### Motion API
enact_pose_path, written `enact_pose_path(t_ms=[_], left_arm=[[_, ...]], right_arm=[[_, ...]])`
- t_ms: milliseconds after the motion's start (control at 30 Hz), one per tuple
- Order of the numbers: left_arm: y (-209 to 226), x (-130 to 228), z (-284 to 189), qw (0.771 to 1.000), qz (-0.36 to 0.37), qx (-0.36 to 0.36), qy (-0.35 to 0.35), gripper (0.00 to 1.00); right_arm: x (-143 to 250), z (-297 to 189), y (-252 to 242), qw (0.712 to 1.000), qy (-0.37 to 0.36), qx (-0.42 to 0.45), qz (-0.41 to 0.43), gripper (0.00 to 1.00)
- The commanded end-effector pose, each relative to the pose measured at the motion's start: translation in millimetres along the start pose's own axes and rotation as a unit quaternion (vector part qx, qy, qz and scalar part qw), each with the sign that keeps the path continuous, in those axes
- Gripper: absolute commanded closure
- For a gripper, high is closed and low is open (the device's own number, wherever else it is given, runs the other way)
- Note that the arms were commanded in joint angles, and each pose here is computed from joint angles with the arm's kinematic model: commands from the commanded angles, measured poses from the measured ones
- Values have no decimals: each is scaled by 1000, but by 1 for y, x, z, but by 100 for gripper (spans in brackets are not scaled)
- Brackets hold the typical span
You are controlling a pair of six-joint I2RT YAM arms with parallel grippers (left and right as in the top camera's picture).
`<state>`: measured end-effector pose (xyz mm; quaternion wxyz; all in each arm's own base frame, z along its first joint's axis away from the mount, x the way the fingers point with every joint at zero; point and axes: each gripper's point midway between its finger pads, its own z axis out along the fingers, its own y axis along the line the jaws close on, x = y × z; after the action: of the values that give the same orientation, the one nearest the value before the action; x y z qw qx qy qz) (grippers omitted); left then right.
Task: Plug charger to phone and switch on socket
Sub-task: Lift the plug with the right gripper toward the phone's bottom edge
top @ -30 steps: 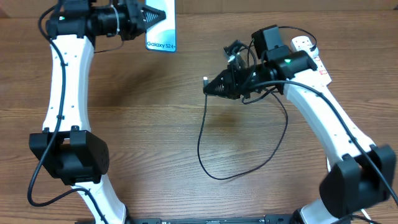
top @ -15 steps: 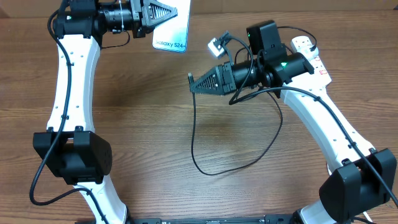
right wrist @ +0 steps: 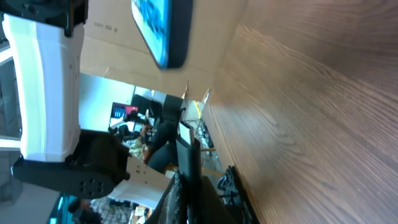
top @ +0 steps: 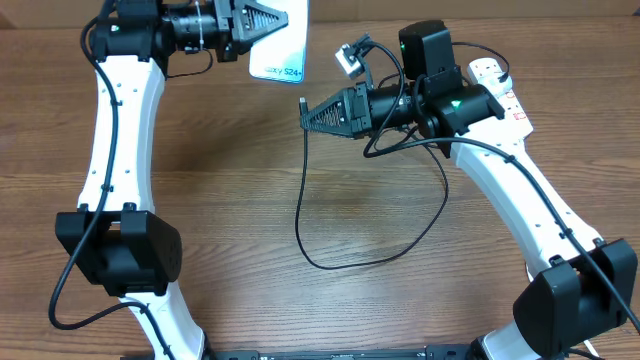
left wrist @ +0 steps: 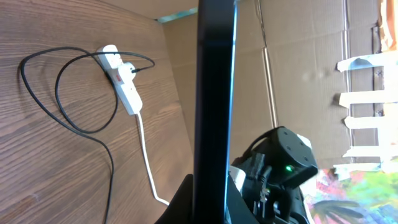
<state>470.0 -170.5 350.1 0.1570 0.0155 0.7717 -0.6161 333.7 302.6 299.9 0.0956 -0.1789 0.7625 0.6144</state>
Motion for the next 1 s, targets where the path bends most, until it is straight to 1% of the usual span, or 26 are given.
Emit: enact_pose_path(t_ms=[0, 167, 333, 967], left_arm=[[1, 1, 9, 1000, -5, -5, 2, 96], [1, 3, 15, 1000, -5, -11, 4, 96], [0, 4, 17, 1000, -4, -11, 6, 96], [0, 4, 17, 1000, -4, -9, 7, 96]], right_arm=[[-1, 8, 15, 1000, 0, -3, -4, 96], [-6, 13, 8, 1000, -16, 23, 2, 96], [-10, 13, 10, 1000, -21, 19, -9, 96], [-17, 12, 15, 999, -33, 12, -6, 96]])
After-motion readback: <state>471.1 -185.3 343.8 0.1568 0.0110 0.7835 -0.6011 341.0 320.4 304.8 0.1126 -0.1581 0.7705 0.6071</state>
